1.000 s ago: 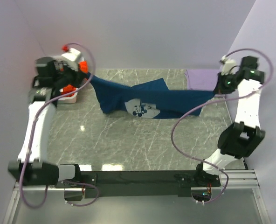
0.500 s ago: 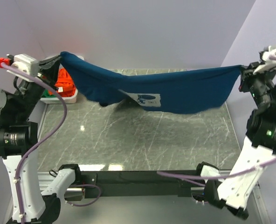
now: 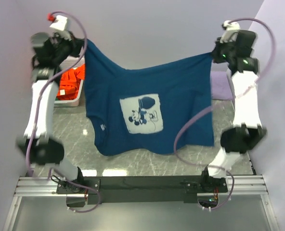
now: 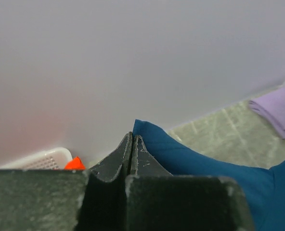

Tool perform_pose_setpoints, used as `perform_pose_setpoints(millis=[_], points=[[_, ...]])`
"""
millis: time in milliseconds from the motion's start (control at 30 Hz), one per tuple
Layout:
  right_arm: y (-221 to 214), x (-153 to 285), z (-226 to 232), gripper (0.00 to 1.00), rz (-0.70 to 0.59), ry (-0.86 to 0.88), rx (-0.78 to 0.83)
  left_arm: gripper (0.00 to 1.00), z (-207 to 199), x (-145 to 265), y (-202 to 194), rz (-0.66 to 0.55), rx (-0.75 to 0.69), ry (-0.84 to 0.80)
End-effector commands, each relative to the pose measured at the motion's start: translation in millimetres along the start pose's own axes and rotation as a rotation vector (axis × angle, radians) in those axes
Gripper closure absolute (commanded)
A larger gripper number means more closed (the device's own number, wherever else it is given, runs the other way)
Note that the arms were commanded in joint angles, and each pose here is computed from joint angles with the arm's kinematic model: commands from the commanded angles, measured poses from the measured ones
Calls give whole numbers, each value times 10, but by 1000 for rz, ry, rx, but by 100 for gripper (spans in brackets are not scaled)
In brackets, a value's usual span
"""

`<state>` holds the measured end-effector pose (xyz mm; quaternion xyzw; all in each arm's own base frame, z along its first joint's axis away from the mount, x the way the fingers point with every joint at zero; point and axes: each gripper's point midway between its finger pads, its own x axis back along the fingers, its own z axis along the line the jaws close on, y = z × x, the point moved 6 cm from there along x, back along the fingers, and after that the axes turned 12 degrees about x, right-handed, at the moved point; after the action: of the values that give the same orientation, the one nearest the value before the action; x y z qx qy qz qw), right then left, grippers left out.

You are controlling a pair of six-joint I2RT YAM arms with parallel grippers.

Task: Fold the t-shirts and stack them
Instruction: Flatten the tshirt out

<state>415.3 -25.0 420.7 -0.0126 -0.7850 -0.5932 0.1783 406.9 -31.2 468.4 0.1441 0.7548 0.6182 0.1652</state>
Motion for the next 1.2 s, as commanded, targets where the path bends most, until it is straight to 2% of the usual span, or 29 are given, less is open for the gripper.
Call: perform_pose_setpoints(millis=[0,33,67,100,233,267,300,400,533,567,600,633,700,733,800,833,967,1033,1167], points=[[541,-95,-295,100,-147,-167,-25,99,98,-335,515,-214,-131,-7],[638,-121,-367,100,-177,-203,-35,99,243,-541,451,-222,-129,9],[870,-88,-449,100,-252,-237,-33,99,175,-522,816,-324,-146,7],[1019,-46,-495,100,-312,-263,-39,99,266,-627,905,-382,-145,30],[1570,432,-578,100,-554,-367,-21,99,36,-323,1709,-707,-203,22],[1604,587,-563,100,-587,-391,-26,99,-10,-238,1834,-754,-234,26],[1734,706,-572,100,-675,-411,-9,99,-33,-186,1905,-782,-242,31],[1753,750,-532,100,-703,-402,29,99,-23,-96,1959,-801,-283,35],[1511,341,-535,100,-592,-335,52,99,134,-196,1570,-666,-297,25],[1325,126,-524,100,-532,-304,55,99,254,-342,1186,-558,-291,2],[1208,4,-460,100,-499,-248,59,99,240,-334,1057,-517,-290,-15],[964,-207,-405,100,-428,-200,49,99,391,-435,622,-410,-281,-5],[626,-438,-279,100,-320,-117,55,99,445,-420,256,-323,-259,-8],[319,-632,-163,100,-240,-44,45,99,583,-444,-224,-220,-226,11],[-40,-779,-45,100,-139,8,54,99,581,-372,-630,-123,-219,-21],[-368,-881,40,100,-64,46,51,99,652,-312,-1069,-31,-204,-19],[-1000,-962,193,100,70,79,71,100,706,-76,-1821,136,-193,-7],[-1266,-984,259,100,125,93,74,100,735,37,-2066,196,-188,9],[-1439,-978,298,100,184,118,95,100,733,143,-2234,283,-192,-7]])
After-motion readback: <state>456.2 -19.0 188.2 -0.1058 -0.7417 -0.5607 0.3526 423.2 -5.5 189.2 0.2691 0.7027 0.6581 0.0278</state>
